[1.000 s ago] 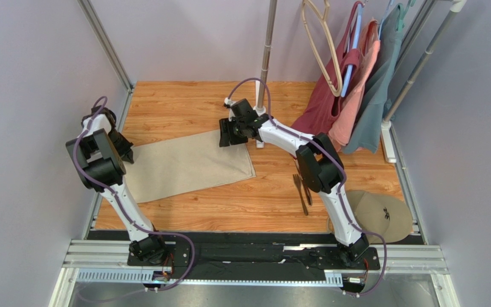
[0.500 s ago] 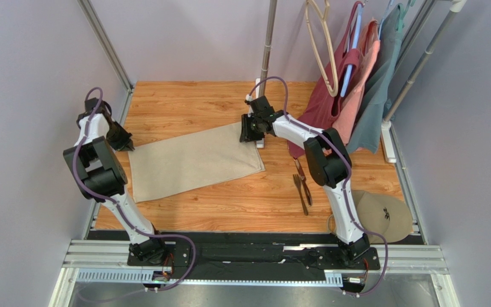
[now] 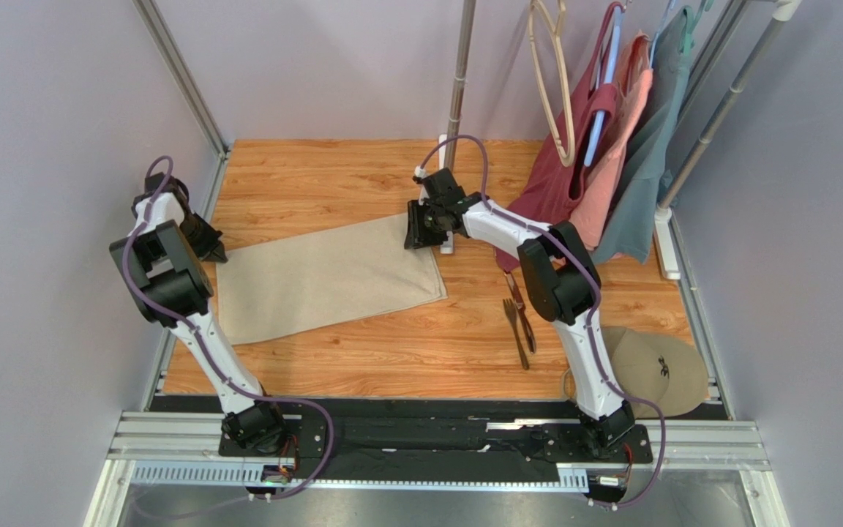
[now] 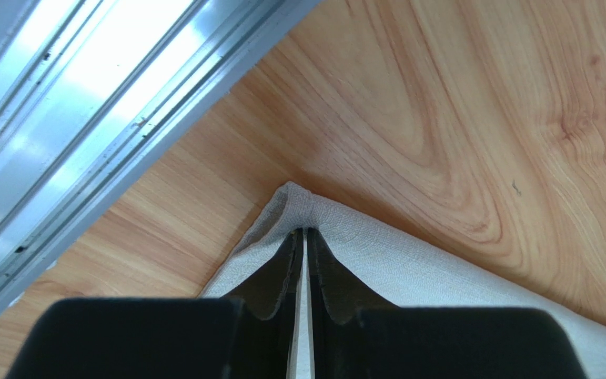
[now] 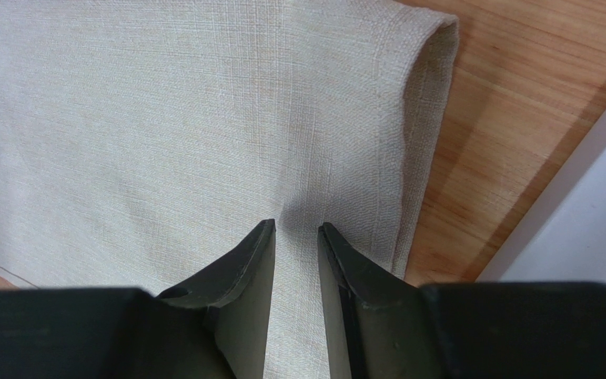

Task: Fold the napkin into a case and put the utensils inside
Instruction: Smooth out the rectangle-folded napkin at the center of the board, then pick up the rectangle-folded napkin from the center of the board, then fold the rectangle-folded napkin at the center of the board.

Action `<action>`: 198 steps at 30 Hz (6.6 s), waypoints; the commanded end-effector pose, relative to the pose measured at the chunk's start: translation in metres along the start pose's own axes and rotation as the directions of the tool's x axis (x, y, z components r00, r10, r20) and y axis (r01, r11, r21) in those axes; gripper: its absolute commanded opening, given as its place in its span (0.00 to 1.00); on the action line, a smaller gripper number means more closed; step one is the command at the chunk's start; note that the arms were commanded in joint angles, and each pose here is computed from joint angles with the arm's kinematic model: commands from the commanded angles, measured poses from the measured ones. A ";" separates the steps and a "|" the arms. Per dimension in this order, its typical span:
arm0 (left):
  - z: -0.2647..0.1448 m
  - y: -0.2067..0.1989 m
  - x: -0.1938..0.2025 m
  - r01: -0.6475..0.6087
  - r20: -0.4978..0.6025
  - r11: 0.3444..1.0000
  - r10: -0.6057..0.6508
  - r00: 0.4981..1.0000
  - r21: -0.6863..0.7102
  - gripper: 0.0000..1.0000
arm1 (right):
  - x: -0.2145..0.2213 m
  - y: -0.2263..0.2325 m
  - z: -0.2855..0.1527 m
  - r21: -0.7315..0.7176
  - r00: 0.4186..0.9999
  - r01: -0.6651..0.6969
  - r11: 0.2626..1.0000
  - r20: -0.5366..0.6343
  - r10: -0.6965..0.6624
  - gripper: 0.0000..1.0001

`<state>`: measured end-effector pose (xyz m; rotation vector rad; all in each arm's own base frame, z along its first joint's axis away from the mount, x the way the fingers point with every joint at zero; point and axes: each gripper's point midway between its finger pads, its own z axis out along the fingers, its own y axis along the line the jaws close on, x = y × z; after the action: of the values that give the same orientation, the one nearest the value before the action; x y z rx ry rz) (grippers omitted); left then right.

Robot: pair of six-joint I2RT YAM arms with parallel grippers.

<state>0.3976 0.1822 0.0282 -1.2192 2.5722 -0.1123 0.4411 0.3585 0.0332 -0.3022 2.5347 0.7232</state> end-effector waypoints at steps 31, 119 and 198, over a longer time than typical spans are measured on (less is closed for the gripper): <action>-0.019 -0.086 0.003 0.200 0.156 0.679 -0.424 0.892 0.706 0.08 | 0.008 0.070 0.004 -0.237 0.999 -0.031 0.971 -0.015 0.029 0.29; -0.135 -0.159 0.200 -0.320 0.112 0.710 0.325 0.939 0.627 0.40 | 0.051 -0.048 0.013 0.346 0.956 0.247 0.905 -0.237 -0.170 0.44; -0.059 -0.169 0.218 -0.189 -0.053 0.903 0.226 0.973 0.385 0.24 | -0.057 0.198 -0.100 -0.372 0.967 -0.147 0.917 0.141 0.212 0.00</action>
<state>0.3768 -0.1231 0.0259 -0.8033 2.7159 -0.6285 0.3817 0.4504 0.1976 -0.2076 2.3525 1.0606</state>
